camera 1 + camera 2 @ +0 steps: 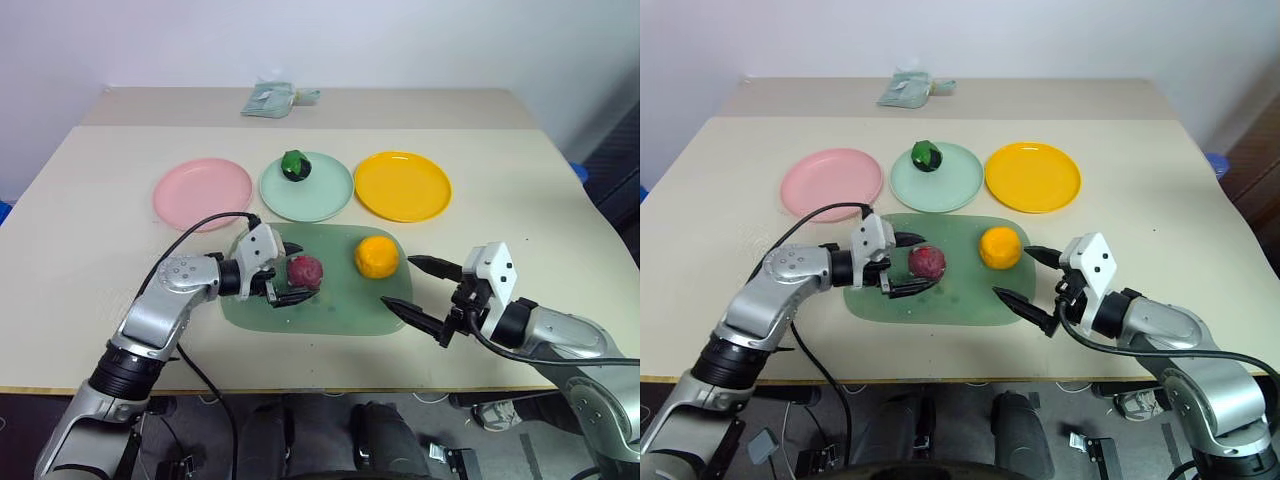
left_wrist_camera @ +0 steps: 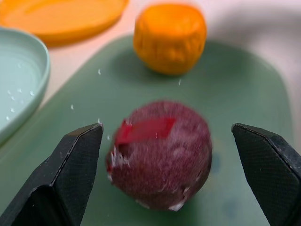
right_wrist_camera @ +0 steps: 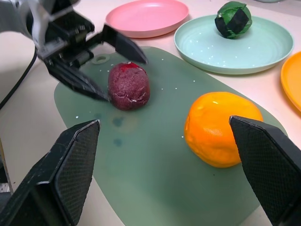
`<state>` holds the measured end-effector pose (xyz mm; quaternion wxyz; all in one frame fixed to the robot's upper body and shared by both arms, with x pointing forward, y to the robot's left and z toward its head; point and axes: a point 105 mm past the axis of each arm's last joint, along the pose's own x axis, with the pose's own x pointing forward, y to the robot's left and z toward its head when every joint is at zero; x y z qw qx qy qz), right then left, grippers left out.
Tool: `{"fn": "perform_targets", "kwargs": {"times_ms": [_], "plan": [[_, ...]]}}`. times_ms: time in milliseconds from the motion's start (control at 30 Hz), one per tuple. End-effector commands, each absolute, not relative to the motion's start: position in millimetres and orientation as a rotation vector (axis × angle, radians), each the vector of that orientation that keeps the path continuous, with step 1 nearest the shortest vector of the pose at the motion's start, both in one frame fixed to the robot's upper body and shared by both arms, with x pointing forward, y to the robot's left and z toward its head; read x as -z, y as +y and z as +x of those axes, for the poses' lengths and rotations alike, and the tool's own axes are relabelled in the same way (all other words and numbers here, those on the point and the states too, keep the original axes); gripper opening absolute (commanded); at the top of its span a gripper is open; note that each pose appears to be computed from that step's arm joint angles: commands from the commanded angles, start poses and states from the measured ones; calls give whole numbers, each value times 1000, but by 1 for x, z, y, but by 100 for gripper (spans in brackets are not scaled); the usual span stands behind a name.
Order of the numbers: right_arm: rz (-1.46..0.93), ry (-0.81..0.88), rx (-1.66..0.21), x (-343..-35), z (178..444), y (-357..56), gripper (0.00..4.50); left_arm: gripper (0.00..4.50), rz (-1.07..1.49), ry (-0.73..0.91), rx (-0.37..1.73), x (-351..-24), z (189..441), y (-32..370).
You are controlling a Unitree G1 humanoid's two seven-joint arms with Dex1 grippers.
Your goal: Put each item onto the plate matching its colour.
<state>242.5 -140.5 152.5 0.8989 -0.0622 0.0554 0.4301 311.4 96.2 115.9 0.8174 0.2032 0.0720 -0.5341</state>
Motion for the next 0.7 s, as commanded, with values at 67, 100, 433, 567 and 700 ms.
{"fn": "perform_targets", "kwargs": {"times_ms": [67,100,433,567,700], "plan": [[-133,65,-923,-160,237,-132,450,446,470,119,1110,-120,316,95],[-133,65,-925,-160,236,-131,450,423,460,111,1108,-121,316,95],[-129,55,-937,-160,238,-127,450,212,366,88,1010,-129,322,107],[-126,44,-937,-162,239,-124,450,212,256,-1,703,-157,359,136],[-123,34,-946,-163,242,-120,450,212,208,-33,320,-178,400,182]]}}
